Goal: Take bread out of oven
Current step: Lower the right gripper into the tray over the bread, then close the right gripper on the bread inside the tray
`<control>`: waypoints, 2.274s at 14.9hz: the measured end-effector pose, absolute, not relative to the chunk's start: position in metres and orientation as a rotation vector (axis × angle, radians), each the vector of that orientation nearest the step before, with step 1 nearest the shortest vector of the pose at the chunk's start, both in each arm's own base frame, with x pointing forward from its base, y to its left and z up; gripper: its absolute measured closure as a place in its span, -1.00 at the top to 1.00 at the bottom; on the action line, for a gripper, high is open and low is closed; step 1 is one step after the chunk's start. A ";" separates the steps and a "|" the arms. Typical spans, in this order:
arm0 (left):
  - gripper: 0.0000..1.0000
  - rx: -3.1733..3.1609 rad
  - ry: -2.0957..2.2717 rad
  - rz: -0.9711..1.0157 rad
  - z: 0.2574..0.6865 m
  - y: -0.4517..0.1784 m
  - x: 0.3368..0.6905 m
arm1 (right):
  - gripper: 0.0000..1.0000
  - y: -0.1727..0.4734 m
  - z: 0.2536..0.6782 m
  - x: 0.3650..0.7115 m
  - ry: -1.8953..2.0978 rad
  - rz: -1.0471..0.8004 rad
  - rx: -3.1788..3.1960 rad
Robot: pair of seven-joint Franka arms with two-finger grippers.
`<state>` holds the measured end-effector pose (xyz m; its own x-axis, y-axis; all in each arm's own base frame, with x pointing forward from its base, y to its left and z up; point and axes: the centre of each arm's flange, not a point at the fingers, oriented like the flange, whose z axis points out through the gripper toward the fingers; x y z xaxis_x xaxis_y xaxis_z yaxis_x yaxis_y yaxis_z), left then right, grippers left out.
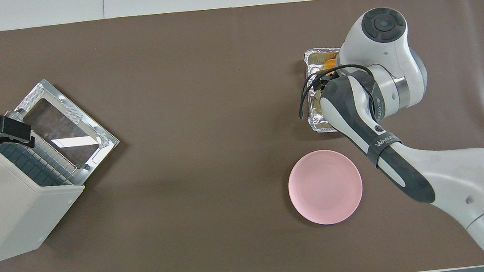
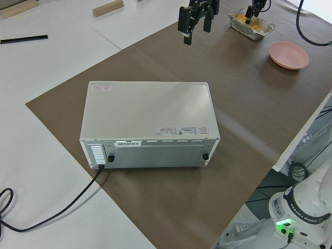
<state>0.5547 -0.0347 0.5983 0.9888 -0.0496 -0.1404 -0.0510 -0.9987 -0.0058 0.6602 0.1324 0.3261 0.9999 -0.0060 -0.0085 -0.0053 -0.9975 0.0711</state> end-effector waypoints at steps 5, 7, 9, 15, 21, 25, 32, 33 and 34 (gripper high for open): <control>1.00 -3.124 0.079 0.220 0.598 -0.035 0.555 | 0.89 0.137 0.332 0.659 -0.002 -0.057 3.062; 1.00 -3.124 0.079 0.220 0.598 -0.035 0.555 | 0.89 0.138 0.337 0.660 -0.002 -0.067 3.059; 1.00 -3.124 0.079 0.220 0.598 -0.035 0.555 | 0.89 0.140 0.338 0.661 -0.002 -0.063 3.060; 1.00 -3.124 0.079 0.220 0.598 -0.035 0.555 | 0.89 0.148 0.322 0.662 -0.052 -0.035 3.067; 1.00 -3.124 0.079 0.220 0.598 -0.035 0.555 | 0.49 0.155 0.314 0.660 -0.063 -0.041 3.065; 1.00 -3.124 0.079 0.220 0.598 -0.035 0.555 | -0.39 0.152 0.315 0.661 -0.070 -0.041 3.064; 1.00 -3.124 0.079 0.220 0.598 -0.035 0.555 | -0.84 0.149 0.325 0.661 -0.081 -0.084 3.052; 1.00 -3.124 0.079 0.220 0.598 -0.035 0.555 | -0.84 0.149 0.327 0.661 -0.082 -0.091 3.050; 1.00 -3.124 0.079 0.220 0.598 -0.035 0.555 | -0.84 0.148 0.330 0.661 -0.083 -0.097 3.048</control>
